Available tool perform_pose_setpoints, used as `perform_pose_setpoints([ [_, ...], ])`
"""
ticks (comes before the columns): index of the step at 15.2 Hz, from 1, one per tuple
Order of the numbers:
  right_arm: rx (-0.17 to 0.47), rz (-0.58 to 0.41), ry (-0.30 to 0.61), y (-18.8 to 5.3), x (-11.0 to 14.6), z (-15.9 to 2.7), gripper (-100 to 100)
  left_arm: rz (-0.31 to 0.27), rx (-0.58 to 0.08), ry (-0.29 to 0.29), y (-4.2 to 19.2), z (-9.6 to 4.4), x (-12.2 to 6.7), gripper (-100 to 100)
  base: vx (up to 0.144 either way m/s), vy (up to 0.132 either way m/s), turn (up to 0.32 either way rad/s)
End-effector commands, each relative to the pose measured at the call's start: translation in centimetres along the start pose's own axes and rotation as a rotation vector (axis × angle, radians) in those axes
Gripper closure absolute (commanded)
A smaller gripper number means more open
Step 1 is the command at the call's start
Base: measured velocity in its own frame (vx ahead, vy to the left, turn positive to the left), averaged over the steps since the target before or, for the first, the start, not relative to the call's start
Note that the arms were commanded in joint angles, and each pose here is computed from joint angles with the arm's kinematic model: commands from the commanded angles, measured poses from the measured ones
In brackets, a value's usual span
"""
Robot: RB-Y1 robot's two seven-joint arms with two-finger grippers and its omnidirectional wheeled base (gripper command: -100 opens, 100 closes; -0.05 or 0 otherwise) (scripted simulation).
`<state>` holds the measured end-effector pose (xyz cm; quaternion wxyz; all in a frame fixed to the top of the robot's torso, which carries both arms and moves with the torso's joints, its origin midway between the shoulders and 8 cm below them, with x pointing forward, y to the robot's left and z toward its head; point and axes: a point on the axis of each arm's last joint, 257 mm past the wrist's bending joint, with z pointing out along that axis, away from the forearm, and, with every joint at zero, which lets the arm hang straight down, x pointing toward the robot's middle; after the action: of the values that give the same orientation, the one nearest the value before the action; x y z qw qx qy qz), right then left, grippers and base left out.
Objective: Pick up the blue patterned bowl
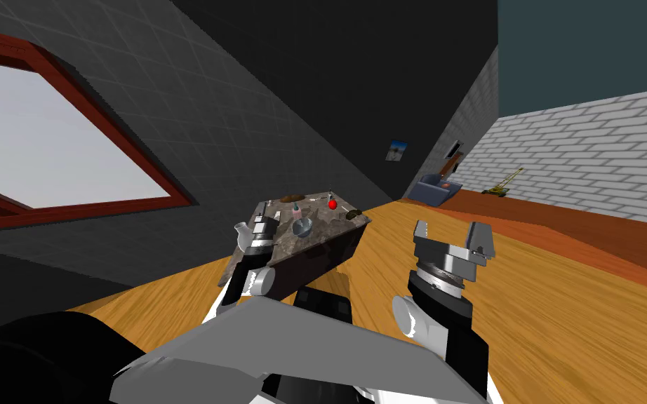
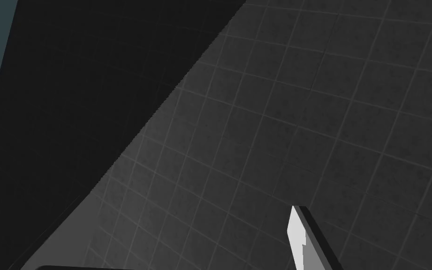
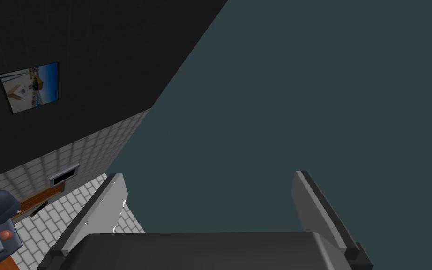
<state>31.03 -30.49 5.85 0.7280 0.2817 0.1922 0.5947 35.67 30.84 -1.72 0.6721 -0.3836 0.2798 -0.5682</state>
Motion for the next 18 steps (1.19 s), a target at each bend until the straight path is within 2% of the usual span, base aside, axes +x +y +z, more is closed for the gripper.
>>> perform_pose_setpoints([
  [1,0.0,0.0,0.0,0.0,0.0,0.0,0,0.006,-0.008,0.038,0.0,0.2,0.5,-100,-0.048,-0.034,-0.026],
  [6,0.0,0.0,0.0,0.0,0.0,0.0,0,-0.017,-0.052,0.128,0.4,1.0,2.0,-100,-0.097,-0.072,-0.056],
  [11,0.0,0.0,0.0,0.0,0.0,0.0,0,-0.047,-0.1,0.159,1.1,1.4,2.6,-100,-0.059,-0.046,-0.059],
  [16,0.0,0.0,0.0,0.0,0.0,0.0,0,-0.106,-0.167,0.191,1.8,2.0,3.5,-100,-0.038,-0.033,-0.081],
  [18,0.0,0.0,0.0,0.0,0.0,0.0,0,-0.104,-0.188,0.19,2.4,1.9,3.6,-100,-0.027,-0.023,-0.047],
])
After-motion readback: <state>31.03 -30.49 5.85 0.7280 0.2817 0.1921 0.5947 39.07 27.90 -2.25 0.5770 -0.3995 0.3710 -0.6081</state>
